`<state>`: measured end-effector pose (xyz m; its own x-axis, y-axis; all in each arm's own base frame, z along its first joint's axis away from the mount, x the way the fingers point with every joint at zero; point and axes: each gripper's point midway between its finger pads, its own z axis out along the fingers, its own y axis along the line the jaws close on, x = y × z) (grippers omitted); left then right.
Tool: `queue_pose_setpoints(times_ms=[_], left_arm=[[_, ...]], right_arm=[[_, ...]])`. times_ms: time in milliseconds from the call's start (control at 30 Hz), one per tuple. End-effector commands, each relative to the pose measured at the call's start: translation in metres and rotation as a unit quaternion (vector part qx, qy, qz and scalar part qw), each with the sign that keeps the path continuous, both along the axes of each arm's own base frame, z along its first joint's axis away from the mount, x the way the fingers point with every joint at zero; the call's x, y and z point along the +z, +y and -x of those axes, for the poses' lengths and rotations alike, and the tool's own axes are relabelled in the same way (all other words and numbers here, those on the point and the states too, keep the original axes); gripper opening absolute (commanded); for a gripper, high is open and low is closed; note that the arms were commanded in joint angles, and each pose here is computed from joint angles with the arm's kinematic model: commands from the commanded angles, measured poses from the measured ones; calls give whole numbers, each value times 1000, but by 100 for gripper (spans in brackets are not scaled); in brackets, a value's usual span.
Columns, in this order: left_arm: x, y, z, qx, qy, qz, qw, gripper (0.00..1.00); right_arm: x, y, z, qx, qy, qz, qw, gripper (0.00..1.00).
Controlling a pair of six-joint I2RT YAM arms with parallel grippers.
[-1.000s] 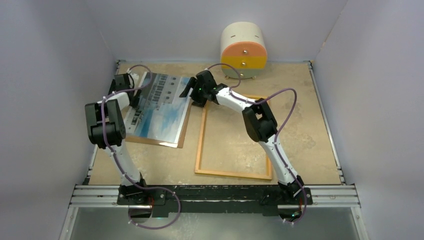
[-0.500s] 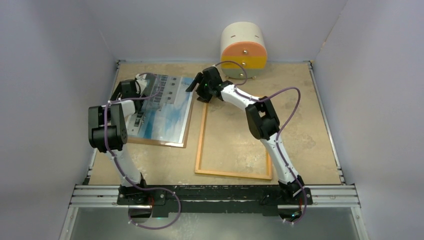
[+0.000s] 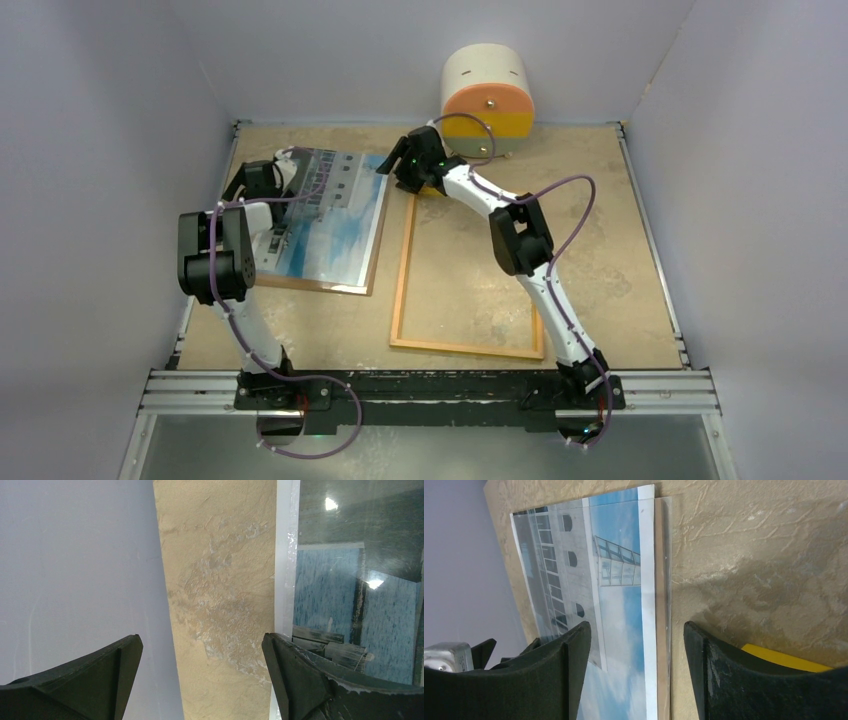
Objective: Put the photo into the frame
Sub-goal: Pick up the photo frame item at the center of the board.
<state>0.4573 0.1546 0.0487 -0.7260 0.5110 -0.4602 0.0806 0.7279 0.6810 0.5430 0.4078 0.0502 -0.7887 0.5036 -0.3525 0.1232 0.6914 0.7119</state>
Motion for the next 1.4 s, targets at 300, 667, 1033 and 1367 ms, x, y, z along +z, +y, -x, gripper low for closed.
queue_pose_setpoints(times_ms=[300, 667, 1033, 1367], left_arm=[[-75, -28, 44, -40, 137, 43, 989, 99], [-81, -36, 45, -50, 147, 40, 987, 98], [-81, -36, 46, -52, 147, 37, 987, 98], [-78, -38, 47, -55, 149, 46, 986, 97]], right_arm=[[24, 22, 2, 36, -62, -12, 997, 61], [69, 35, 10, 55, -101, -55, 992, 59], [103, 44, 23, 74, -127, -65, 987, 56], [99, 69, 34, 117, -105, -139, 978, 55]])
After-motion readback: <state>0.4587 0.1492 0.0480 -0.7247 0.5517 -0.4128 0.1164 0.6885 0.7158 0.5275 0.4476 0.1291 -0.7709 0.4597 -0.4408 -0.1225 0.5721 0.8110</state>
